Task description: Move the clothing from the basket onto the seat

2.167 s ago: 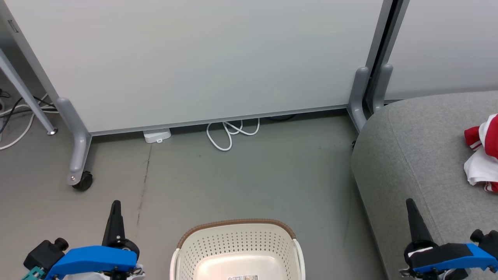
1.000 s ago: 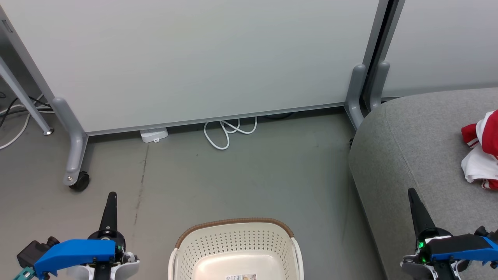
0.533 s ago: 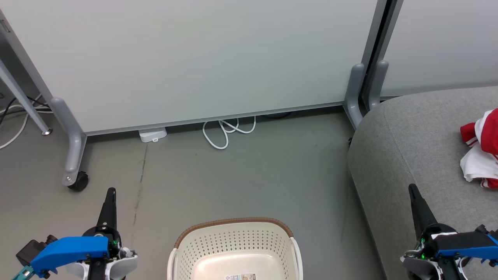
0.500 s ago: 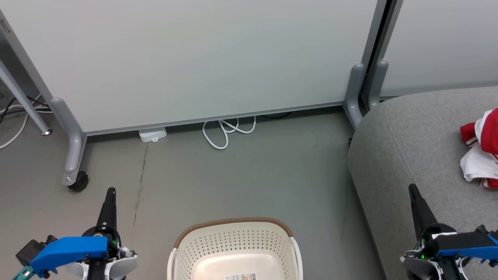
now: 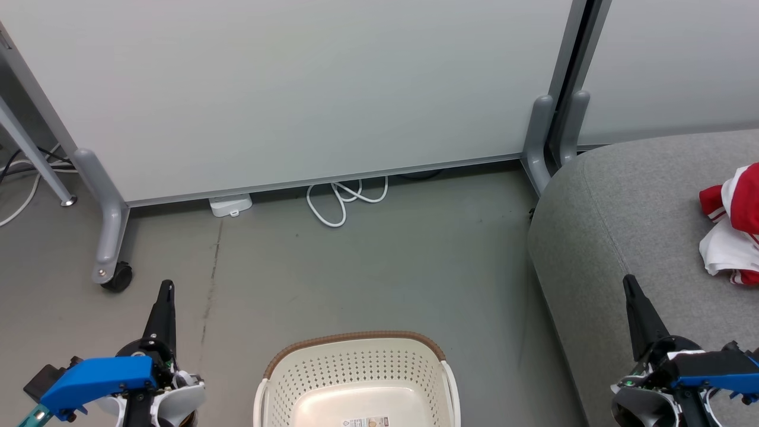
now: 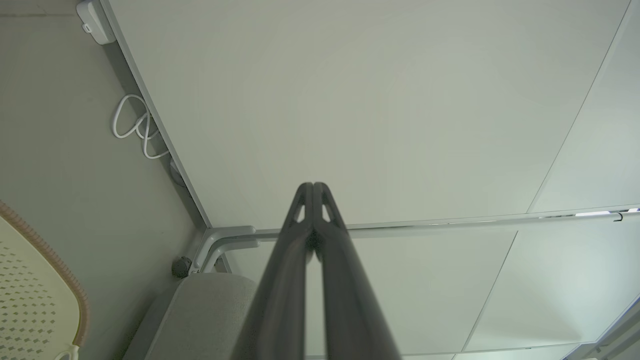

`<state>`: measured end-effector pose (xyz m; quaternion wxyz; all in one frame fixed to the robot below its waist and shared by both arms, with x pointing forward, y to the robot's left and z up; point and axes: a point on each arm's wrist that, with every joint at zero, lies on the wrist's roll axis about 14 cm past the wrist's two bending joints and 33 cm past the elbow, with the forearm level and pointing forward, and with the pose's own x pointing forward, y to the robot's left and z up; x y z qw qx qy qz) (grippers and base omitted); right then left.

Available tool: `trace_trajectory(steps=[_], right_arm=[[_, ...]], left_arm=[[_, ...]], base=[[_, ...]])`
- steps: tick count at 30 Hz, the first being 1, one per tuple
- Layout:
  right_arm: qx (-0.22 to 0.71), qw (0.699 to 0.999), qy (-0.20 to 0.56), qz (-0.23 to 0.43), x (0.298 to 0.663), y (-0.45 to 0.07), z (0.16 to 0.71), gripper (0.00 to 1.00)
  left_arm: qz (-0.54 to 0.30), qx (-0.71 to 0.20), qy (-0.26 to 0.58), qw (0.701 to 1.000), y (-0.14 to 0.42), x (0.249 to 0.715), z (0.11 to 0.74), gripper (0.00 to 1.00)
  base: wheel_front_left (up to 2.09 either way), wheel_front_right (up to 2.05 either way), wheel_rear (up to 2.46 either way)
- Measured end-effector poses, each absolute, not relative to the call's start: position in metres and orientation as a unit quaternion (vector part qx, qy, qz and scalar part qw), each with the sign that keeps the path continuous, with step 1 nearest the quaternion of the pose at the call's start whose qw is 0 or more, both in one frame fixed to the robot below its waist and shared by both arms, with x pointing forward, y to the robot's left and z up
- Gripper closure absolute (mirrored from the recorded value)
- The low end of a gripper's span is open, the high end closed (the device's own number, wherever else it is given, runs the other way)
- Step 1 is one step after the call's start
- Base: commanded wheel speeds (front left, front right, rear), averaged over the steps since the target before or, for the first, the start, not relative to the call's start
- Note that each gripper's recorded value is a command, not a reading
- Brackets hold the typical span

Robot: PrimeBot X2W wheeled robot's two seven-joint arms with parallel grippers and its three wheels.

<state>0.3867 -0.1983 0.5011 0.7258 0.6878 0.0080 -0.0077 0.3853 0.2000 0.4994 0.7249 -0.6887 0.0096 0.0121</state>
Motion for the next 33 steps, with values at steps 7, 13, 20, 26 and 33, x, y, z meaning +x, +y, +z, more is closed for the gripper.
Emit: trace_trajectory(steps=[7, 13, 20, 26, 33], right_arm=[[0.705, 0.71, 0.005, -0.005, 0.3869, -0.199, 0.5027, 1.0], [0.709, 0.705, 0.004, -0.004, 0.387, -0.1995, 0.5033, 1.0], [0.709, 0.705, 0.004, -0.004, 0.3874, -0.1994, 0.5038, 1.0], [0.709, 0.705, 0.004, -0.004, 0.3874, -0.1994, 0.5039, 1.0], [0.709, 0.705, 0.003, -0.004, 0.3874, -0.1994, 0.5039, 1.0]], left_arm=[[0.008, -0.704, 0.007, 0.71, 0.1999, 0.3868, 0.5016, 1.0], [0.006, -0.709, 0.005, 0.705, 0.2, 0.3876, 0.5031, 1.0], [0.006, -0.709, 0.005, 0.706, 0.2, 0.3876, 0.5031, 1.0], [0.006, -0.709, 0.005, 0.706, 0.2, 0.3876, 0.5032, 1.0], [0.006, -0.709, 0.005, 0.706, 0.2, 0.3876, 0.5032, 1.0]], base=[[0.0, 0.0, 0.0], [0.0, 0.0, 0.0], [0.0, 0.0, 0.0], [0.0, 0.0, 0.0], [0.0, 0.0, 0.0]])
